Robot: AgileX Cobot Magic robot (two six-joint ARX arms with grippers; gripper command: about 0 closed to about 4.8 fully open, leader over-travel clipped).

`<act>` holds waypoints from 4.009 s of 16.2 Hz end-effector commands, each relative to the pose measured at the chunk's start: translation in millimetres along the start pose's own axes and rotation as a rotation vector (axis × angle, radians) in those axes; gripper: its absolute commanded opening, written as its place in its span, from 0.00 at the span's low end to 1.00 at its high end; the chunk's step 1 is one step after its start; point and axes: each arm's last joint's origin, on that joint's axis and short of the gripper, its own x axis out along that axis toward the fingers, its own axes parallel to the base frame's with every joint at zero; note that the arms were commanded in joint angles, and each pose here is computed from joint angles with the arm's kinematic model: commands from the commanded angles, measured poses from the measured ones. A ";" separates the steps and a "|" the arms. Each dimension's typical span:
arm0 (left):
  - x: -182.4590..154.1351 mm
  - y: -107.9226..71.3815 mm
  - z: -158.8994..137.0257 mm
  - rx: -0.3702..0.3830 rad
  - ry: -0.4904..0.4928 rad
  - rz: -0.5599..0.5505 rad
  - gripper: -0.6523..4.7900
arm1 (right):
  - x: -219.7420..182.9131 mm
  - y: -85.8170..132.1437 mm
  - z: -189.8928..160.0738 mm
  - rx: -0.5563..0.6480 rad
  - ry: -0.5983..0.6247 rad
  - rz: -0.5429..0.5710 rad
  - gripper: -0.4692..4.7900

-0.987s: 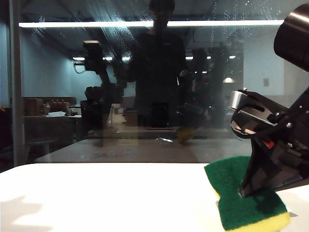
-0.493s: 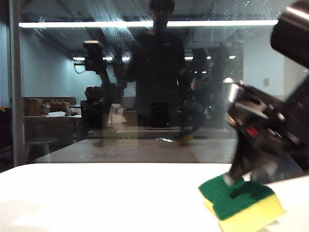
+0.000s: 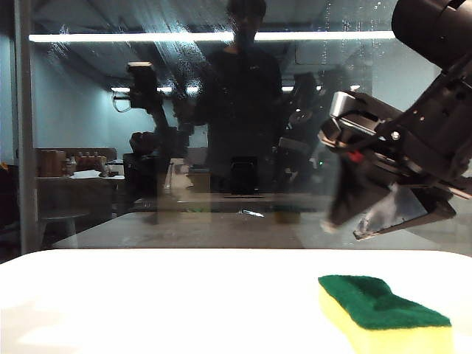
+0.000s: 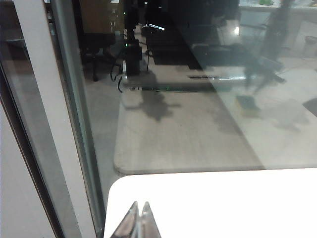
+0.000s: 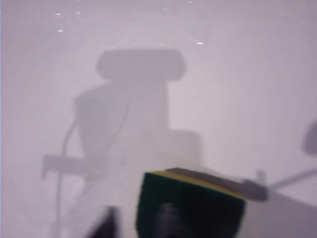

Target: Reach upward to find where there is water on the glass, pick up the sponge from the table, dry the water, and finally place the sponge back on the table.

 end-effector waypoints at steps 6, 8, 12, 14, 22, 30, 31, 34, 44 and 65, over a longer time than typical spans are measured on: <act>2.3 -1.9 -4.1 0.055 -0.019 -0.070 0.11 | -46.9 1.9 15.6 -0.066 -0.245 -0.231 0.07; 4.2 -2.4 -12.3 0.056 -0.040 -0.091 0.11 | -62.1 3.5 19.5 -0.096 -0.322 -0.262 0.07; 5.4 -3.2 -35.1 0.055 -0.053 -0.121 0.11 | -94.9 -5.6 24.2 -0.125 -0.437 -0.312 0.07; 3.3 -3.8 -41.6 0.056 -0.055 -0.134 0.11 | -109.8 -19.0 23.2 -0.084 -0.461 -0.366 0.07; 1.3 -3.9 -44.9 0.057 -0.061 -0.134 0.11 | -165.9 -43.7 -5.1 -0.033 -0.613 -0.440 0.07; 13.6 -3.7 -62.9 0.006 -0.073 -0.156 0.11 | -169.6 -40.9 -50.2 -0.040 -0.673 -0.442 0.07; 15.5 -3.6 -67.6 0.008 -0.077 -0.157 0.11 | -168.9 -40.5 -54.5 -0.046 -0.689 -0.437 0.07; 22.4 -3.2 -80.2 0.007 -0.071 -0.158 0.11 | -166.1 -41.0 -65.7 -0.051 -0.722 -0.435 0.07; 42.6 -1.7 -108.5 -0.029 -0.085 -0.154 0.11 | -150.3 -47.6 -80.5 -0.051 -0.745 -0.435 0.07; 63.0 4.1 -156.7 -0.034 -0.037 0.001 0.11 | -102.7 -70.2 -105.7 -0.025 -0.655 -0.477 0.08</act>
